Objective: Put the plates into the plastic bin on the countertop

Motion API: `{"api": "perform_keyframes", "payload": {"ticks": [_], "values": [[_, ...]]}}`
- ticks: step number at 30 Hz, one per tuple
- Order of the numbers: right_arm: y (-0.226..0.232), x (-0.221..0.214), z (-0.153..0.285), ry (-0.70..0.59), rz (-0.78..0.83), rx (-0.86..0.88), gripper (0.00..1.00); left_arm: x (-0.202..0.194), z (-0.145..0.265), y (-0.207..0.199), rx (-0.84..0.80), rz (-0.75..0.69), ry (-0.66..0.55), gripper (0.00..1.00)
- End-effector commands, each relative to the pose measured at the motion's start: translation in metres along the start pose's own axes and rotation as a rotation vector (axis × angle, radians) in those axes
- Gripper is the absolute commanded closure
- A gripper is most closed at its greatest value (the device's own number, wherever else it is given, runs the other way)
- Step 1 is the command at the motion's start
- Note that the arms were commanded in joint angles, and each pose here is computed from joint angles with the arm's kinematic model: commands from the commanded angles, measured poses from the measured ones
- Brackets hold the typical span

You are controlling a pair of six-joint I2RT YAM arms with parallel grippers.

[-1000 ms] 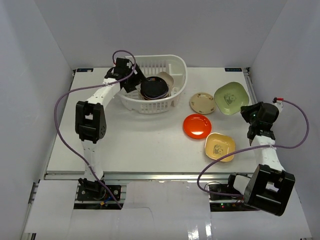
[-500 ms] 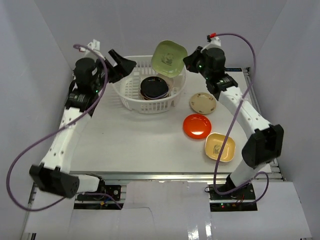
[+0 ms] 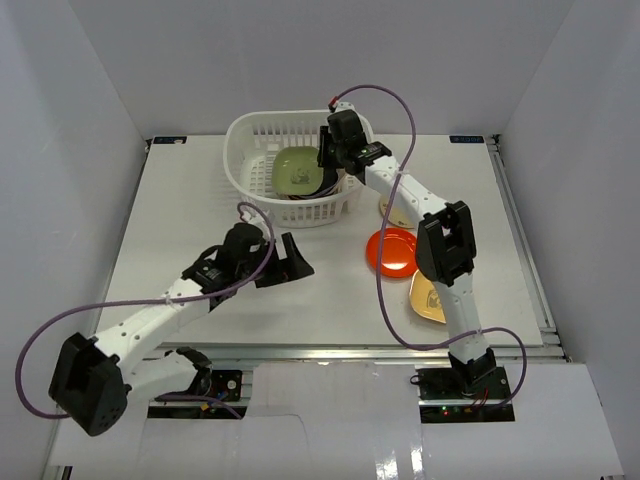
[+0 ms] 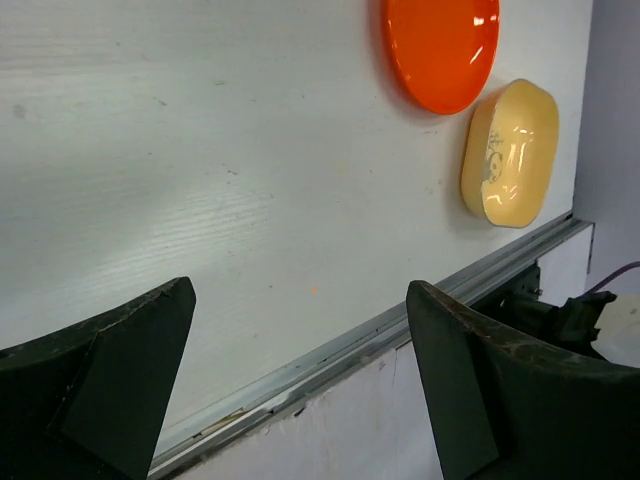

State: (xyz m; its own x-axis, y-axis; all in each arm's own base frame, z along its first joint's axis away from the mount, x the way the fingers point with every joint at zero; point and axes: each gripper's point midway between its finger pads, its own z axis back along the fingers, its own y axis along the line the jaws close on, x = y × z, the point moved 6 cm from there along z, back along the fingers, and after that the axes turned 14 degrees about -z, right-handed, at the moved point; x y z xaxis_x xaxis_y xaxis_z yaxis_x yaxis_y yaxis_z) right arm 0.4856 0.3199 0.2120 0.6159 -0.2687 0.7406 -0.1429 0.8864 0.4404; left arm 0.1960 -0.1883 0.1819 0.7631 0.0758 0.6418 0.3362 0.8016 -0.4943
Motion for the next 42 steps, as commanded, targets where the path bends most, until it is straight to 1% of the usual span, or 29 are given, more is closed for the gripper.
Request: {"api": "perform_keyframes", "payload": {"ticks": [1, 3, 4, 6, 8, 9, 10, 11, 12, 13, 15, 16, 17, 18, 19, 20, 21, 22, 23, 24, 27, 28, 30, 34, 35, 36, 40, 41, 42], "values": [[0.025, 0.062, 0.051, -0.168, -0.017, 0.083, 0.57, 0.010, -0.022, -0.023, 0.026, -0.043, -0.053, 0.02], [0.028, 0.075, 0.066, -0.201, -0.020, 0.093, 0.43, 0.013, -0.038, -0.029, 0.035, -0.042, -0.064, 0.02], [0.034, 0.088, 0.083, -0.232, -0.023, 0.115, 0.33, 0.010, -0.046, -0.035, 0.023, -0.049, -0.055, 0.02], [0.033, 0.096, 0.100, -0.242, -0.027, 0.134, 0.28, 0.011, -0.071, -0.041, 0.013, -0.039, -0.043, 0.03], [0.027, 0.117, 0.137, -0.295, -0.036, 0.146, 0.28, 0.009, -0.097, -0.051, 0.003, -0.055, -0.015, 0.04], [0.010, 0.104, 0.136, -0.258, -0.035, 0.110, 0.33, 0.009, -0.107, -0.051, 0.033, -0.063, -0.021, 0.04], [0.004, 0.111, 0.164, -0.289, -0.043, 0.116, 0.37, 0.007, -0.117, -0.055, 0.027, -0.077, -0.011, 0.05], [-0.019, 0.111, 0.174, -0.287, -0.060, 0.082, 0.40, 0.005, -0.125, -0.058, 0.027, -0.080, -0.002, 0.07], [-0.034, 0.106, 0.181, -0.290, -0.081, 0.063, 0.46, 0.002, -0.141, -0.057, 0.034, -0.079, 0.020, 0.07], [-0.064, 0.075, 0.196, -0.259, -0.100, 0.016, 0.49, -0.001, -0.148, -0.061, 0.018, -0.078, 0.033, 0.08], [-0.111, 0.060, 0.213, -0.321, -0.165, -0.034, 0.52, -0.003, -0.168, -0.061, 0.016, -0.072, 0.034, 0.09], [-0.138, 0.024, 0.229, -0.300, -0.216, -0.066, 0.52, -0.003, -0.174, -0.063, 0.011, -0.067, 0.029, 0.10], [-0.163, 0.015, 0.240, -0.319, -0.256, -0.101, 0.52, -0.004, -0.178, -0.063, 0.013, -0.065, 0.033, 0.11], [-0.172, 0.008, 0.262, -0.370, -0.280, -0.102, 0.52, -0.006, -0.187, -0.062, 0.018, -0.061, 0.042, 0.12], [-0.186, -0.008, 0.266, -0.364, -0.319, -0.132, 0.51, -0.006, -0.192, -0.062, 0.013, -0.060, 0.035, 0.12], [-0.214, -0.042, 0.265, -0.322, -0.360, -0.200, 0.50, -0.006, -0.197, -0.062, 0.014, -0.057, 0.036, 0.13], [-0.219, -0.051, 0.276, -0.346, -0.379, -0.198, 0.46, -0.008, -0.207, -0.061, 0.018, -0.054, 0.042, 0.15], [-0.230, -0.066, 0.278, -0.333, -0.394, -0.223, 0.45, -0.008, -0.212, -0.061, 0.019, -0.051, 0.043, 0.16], [-0.254, -0.092, 0.278, -0.298, -0.436, -0.289, 0.43, -0.012, -0.216, -0.063, -0.001, -0.047, 0.070, 0.18], [-0.263, -0.102, 0.284, -0.301, -0.453, -0.318, 0.41, -0.014, -0.221, -0.063, 0.002, -0.041, 0.078, 0.21], [-0.298, -0.140, 0.299, -0.287, -0.523, -0.474, 0.20, -0.018, -0.237, -0.061, 0.007, -0.042, 0.091, 0.28], [-0.306, -0.146, 0.304, -0.302, -0.547, -0.501, 0.19, -0.021, -0.244, -0.059, 0.017, -0.041, 0.101, 0.34], [-0.311, -0.161, 0.310, -0.331, -0.576, -0.532, 0.21, -0.021, -0.249, -0.058, 0.023, -0.038, 0.100, 0.41], [-0.311, -0.171, 0.307, -0.299, -0.615, -0.528, 0.24, -0.021, -0.257, -0.057, 0.039, -0.037, 0.100, 0.78], [-0.310, -0.175, 0.305, -0.270, -0.624, -0.523, 0.25, -0.020, -0.256, -0.057, 0.038, -0.037, 0.099, 0.95], [-0.312, -0.183, 0.300, -0.215, -0.636, -0.528, 0.26, -0.020, -0.253, -0.057, 0.036, -0.038, 0.097, 1.00], [-0.310, -0.198, 0.291, -0.116, -0.678, -0.496, 0.38, -0.015, -0.225, -0.065, -0.001, -0.041, 0.069, 1.00], [-0.310, -0.199, 0.290, -0.116, -0.680, -0.490, 0.41, -0.023, -0.215, -0.060, 0.003, -0.044, 0.081, 1.00], [-0.310, -0.198, 0.289, -0.130, -0.674, -0.480, 0.46, -0.010, -0.196, -0.075, -0.036, -0.050, 0.036, 1.00]]}}
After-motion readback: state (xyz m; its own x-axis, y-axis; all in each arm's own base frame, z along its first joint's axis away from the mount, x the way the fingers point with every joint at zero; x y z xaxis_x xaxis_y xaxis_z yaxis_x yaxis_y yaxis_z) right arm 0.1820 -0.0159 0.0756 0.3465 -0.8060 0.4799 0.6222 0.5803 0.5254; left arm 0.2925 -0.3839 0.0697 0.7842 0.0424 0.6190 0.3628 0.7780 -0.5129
